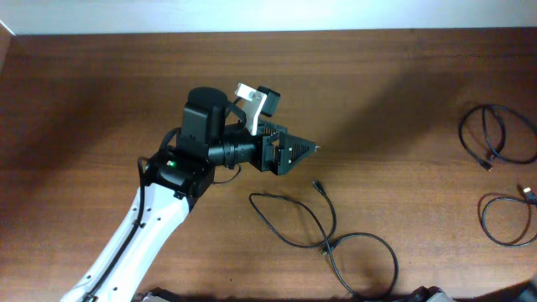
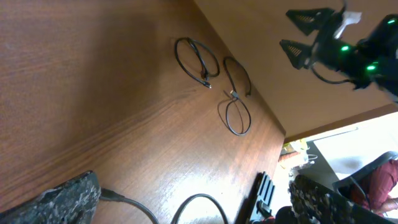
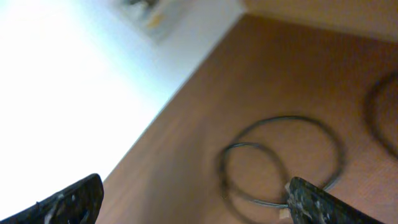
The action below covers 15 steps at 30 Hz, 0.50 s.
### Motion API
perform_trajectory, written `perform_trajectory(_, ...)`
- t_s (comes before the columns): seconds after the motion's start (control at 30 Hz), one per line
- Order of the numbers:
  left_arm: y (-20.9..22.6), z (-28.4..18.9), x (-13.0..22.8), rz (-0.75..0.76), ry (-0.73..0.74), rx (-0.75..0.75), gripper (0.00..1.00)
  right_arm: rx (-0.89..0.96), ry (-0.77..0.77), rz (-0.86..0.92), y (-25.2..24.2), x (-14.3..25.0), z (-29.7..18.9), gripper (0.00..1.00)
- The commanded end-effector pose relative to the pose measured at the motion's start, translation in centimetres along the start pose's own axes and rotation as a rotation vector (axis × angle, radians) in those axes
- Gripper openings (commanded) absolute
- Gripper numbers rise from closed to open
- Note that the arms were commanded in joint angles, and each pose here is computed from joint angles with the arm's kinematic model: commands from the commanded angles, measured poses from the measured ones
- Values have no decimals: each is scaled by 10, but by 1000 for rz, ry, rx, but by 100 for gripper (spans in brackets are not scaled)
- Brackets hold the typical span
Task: Untangle cables
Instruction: 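Move the right gripper back toward the last cable near center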
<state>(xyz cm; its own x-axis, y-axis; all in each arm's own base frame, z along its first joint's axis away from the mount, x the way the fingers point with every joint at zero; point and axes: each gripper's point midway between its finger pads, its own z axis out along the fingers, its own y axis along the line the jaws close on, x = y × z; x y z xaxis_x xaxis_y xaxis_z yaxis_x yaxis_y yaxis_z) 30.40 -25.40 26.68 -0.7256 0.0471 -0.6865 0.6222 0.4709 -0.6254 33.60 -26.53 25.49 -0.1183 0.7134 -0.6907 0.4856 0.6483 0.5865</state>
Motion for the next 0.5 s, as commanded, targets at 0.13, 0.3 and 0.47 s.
perform_trajectory(0.13, -1, -1, -1, 11, -3, 0, 99, -231, 520, -169, 104, 152, -47, 93)
perform_trajectory(0.3, -1, -1, -1, 11, -3, 0, 99, -262, 866, -455, 119, 252, -89, 94)
perform_trajectory(0.47, -1, -1, -1, 10, -3, 0, 99, -268, 1062, -638, 112, 298, -125, 95)
